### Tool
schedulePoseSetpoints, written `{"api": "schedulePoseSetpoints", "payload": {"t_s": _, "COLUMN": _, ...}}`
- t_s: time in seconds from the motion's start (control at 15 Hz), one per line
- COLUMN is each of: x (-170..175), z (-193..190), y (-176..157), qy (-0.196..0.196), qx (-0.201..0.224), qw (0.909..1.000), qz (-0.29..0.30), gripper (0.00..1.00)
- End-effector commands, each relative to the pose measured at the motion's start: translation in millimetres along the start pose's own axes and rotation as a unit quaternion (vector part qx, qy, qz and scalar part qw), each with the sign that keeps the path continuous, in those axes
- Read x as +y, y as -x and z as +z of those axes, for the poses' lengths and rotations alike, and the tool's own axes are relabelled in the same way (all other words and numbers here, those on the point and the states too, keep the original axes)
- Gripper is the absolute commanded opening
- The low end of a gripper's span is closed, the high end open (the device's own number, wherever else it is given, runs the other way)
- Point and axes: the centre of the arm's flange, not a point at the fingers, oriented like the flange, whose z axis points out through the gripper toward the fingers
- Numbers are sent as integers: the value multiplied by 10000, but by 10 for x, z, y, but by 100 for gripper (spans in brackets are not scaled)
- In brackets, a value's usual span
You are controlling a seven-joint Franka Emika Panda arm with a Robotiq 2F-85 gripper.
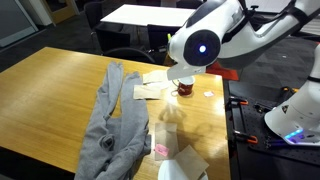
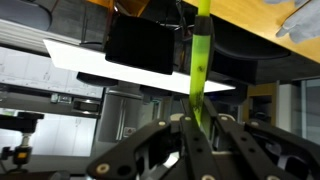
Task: Put the yellow pen inside the maroon mug
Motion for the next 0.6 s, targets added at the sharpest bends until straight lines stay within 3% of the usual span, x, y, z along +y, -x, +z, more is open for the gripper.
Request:
{"api": "schedulePoseSetpoints", "payload": {"t_s": 0.0, "x": -4, "z": -16, "y": 175, "qy": 714, "qx": 523, "qw": 9950, "qz": 473, "gripper": 4}}
{"api": "schedulePoseSetpoints", "payload": {"t_s": 0.27, "x": 90, "z": 44, "y": 270, "qy": 1326, "qx": 897, "qw": 9845, "qz": 719, "gripper": 4}}
{"api": "schedulePoseSetpoints", "payload": {"t_s": 0.53, "x": 155, "z": 135, "y": 335, "qy": 1706, "qx": 979, "qw": 9778, "qz": 716, "gripper": 4}}
